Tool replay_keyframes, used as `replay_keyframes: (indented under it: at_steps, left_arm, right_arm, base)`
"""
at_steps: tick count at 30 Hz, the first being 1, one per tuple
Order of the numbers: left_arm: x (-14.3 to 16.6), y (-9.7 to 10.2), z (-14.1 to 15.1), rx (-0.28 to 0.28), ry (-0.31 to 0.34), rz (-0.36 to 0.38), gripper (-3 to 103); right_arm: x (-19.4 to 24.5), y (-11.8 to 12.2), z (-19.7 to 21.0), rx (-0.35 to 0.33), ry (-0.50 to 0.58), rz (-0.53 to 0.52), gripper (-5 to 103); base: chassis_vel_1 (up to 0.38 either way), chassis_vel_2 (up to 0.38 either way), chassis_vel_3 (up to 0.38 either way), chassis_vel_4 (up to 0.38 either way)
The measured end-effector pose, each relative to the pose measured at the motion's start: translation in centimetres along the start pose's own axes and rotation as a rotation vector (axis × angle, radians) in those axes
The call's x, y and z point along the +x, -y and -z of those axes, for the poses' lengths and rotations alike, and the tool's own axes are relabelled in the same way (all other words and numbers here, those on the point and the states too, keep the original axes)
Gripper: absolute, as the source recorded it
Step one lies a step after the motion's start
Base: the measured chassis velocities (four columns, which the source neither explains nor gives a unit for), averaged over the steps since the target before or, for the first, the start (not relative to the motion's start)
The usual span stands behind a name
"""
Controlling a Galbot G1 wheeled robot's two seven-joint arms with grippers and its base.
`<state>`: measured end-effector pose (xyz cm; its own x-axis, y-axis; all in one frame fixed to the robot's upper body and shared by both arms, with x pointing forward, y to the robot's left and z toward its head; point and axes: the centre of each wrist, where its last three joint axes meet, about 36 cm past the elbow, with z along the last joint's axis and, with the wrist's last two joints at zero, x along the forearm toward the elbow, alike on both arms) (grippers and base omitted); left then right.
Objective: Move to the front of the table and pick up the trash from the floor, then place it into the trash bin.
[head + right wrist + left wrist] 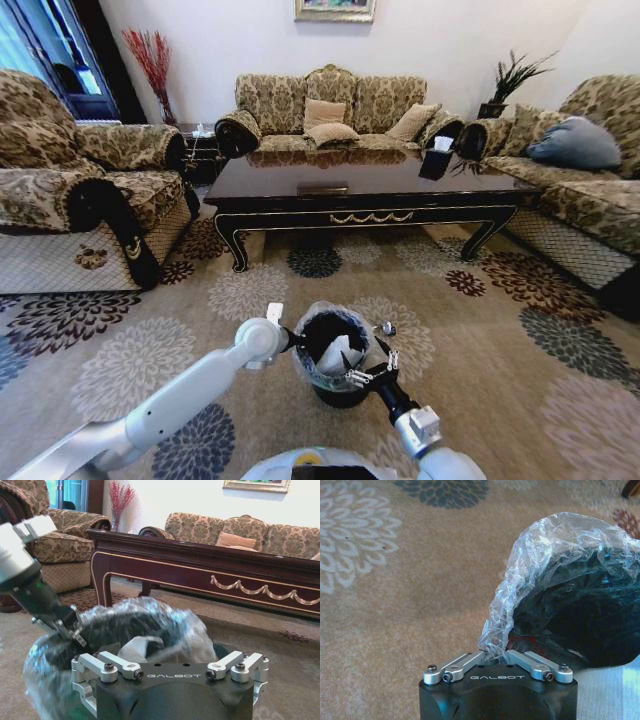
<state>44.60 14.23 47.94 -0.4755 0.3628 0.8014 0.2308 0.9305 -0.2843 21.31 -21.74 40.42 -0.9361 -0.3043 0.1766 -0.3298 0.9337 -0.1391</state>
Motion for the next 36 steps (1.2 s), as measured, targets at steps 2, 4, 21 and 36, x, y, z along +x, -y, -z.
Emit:
replay_keyframes:
  at_steps: [2, 4, 21, 36]
  left_arm:
    - [0.4, -0.4, 0.4, 0.018, 0.014, 0.000, 0]
    - [0.7, -1.1, 0.8, 0.037, 0.028, 0.007, 0]
    - [1.5, -6.3, 1.3, 0.145, 0.064, 0.083, 0]
    - [4.5, -12.8, -2.8, 0.226, 0.088, 0.215, 0]
  right_arm:
    - [-0.1, -0.1, -0.1, -0.005, 0.002, -0.001, 100]
    - [-0.1, -0.3, -0.1, -0.008, 0.002, 0.004, 100]
    - [-0.1, -0.4, -0.6, -0.004, -0.014, 0.012, 100]
    - [-7.1, 5.8, -6.3, -0.395, -0.197, -0.136, 100]
  base:
    - [0.000, 0.000, 0.000, 0.000]
    - [0.000, 0.000, 0.000, 0.000]
    - [0.000, 0.000, 0.000, 0.000]
    - [0.000, 0.000, 0.000, 0.000]
